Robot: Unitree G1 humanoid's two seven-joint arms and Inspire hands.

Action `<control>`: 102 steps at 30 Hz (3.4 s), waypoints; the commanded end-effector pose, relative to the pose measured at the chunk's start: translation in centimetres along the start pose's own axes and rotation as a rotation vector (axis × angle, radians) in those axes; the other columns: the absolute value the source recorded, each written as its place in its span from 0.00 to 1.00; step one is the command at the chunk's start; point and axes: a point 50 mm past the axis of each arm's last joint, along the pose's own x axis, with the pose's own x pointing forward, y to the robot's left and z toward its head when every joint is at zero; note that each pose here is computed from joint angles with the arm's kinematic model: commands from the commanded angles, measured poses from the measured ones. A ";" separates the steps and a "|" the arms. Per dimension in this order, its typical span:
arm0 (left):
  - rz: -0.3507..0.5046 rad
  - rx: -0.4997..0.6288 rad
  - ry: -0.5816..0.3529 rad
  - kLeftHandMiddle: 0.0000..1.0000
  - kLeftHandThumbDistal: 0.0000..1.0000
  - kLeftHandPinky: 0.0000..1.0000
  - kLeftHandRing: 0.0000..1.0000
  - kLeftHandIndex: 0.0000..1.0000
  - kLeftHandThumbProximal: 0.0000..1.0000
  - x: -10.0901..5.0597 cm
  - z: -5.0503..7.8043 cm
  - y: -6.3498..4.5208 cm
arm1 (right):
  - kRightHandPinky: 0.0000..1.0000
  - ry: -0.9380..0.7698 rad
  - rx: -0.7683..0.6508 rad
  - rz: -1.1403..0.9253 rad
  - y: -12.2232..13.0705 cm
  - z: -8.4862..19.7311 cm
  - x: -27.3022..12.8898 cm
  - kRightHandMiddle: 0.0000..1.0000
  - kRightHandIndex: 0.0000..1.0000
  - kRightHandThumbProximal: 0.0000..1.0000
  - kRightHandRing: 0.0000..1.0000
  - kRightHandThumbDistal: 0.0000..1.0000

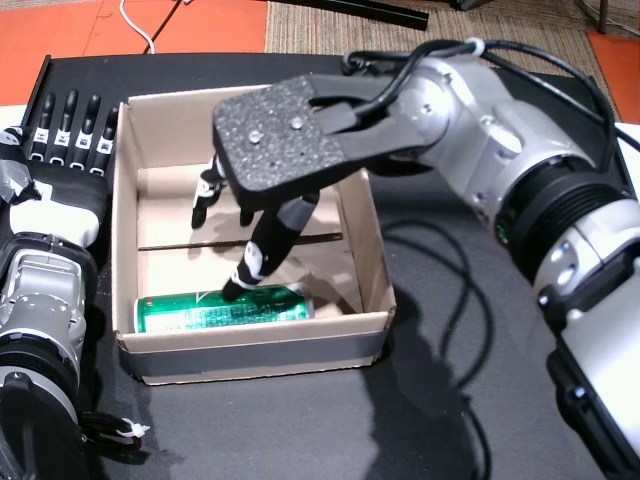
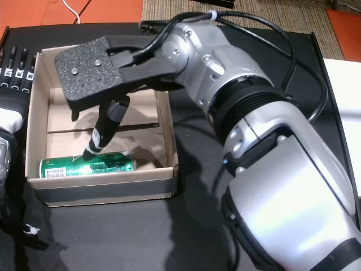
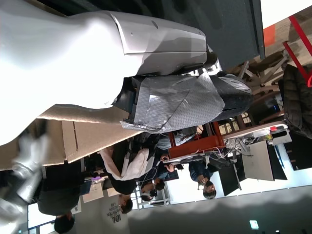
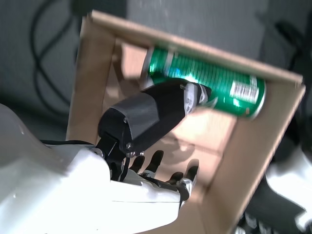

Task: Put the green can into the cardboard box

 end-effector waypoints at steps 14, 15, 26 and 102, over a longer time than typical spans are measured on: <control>0.018 0.017 -0.009 0.60 0.00 0.86 0.72 0.51 1.00 0.1 0.7 0.2 | 1.00 -0.203 -0.346 -0.954 -7.0 1.0 -5.8 0.99 0.94 0.36 1.00 0.73; 0.026 0.019 -0.011 0.59 0.00 0.86 0.71 0.51 1.00 0.1 0.7 0.2 | 1.00 -0.208 -0.343 -0.992 -7.3 0.9 -6.3 0.98 0.92 0.31 1.00 0.76; 0.037 0.019 -0.015 0.60 0.00 0.91 0.72 0.56 1.00 0.1 1.1 0.3 | 1.00 -0.150 -0.386 -1.252 -8.6 -3.0 -12.0 0.98 0.89 0.19 1.00 0.87; 0.021 0.039 -0.059 0.64 0.00 0.90 0.70 0.70 1.00 0.3 3.6 0.4 | 1.00 0.192 0.655 -1.536 21.5 -13.2 -15.6 0.96 0.95 0.10 1.00 0.13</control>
